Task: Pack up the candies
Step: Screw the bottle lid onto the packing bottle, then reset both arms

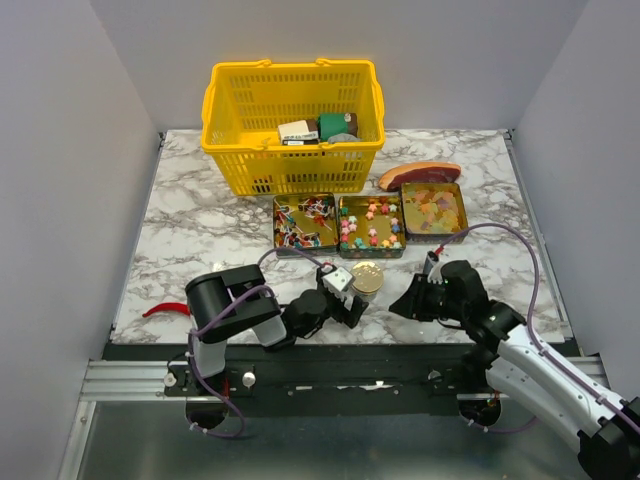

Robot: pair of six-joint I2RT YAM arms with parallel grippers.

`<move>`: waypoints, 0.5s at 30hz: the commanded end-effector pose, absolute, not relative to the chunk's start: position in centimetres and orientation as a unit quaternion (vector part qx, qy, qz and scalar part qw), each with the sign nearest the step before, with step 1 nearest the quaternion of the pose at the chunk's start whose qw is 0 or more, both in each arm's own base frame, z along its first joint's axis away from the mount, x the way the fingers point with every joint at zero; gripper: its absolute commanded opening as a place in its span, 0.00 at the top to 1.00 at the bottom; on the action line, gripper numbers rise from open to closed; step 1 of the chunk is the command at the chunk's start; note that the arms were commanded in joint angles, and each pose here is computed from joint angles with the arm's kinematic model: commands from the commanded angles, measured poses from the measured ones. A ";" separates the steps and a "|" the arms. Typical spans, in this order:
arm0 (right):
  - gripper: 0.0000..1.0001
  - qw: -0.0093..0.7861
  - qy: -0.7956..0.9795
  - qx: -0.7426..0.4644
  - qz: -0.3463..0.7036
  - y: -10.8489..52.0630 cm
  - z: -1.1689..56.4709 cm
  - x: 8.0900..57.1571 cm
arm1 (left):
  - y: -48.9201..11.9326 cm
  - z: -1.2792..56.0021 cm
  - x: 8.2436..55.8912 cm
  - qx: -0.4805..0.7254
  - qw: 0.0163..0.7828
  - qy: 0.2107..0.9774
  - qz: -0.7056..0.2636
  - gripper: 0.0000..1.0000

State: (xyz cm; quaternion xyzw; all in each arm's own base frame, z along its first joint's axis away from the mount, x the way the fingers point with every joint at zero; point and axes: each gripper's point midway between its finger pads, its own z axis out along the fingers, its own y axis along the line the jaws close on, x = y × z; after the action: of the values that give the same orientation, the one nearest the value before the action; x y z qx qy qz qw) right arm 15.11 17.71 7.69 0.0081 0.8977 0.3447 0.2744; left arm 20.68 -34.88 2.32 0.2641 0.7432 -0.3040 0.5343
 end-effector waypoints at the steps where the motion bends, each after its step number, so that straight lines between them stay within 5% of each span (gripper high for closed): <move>1: 0.59 0.292 0.898 0.000 0.328 17.3 8.4 15.8 | -31.5 -1.9 18.5 0.281 0.465 0.796 -0.266 0.01; 9: 0.39 0.354 0.887 0.019 0.294 15.8 10.1 17.6 | -27.2 -0.5 18.4 0.207 0.437 0.852 -0.201 0.01; 15: 0.13 0.403 0.881 0.033 0.246 13.8 11.7 19.1 | -23.5 7.4 20.0 0.142 0.476 0.857 -0.136 0.01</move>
State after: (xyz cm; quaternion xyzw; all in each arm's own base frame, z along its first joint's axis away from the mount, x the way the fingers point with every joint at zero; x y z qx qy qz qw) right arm 17.66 15.94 10.55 0.0189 0.8840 0.3007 0.3575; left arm 19.77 -29.13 6.43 0.1805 0.8182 -0.2472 0.4866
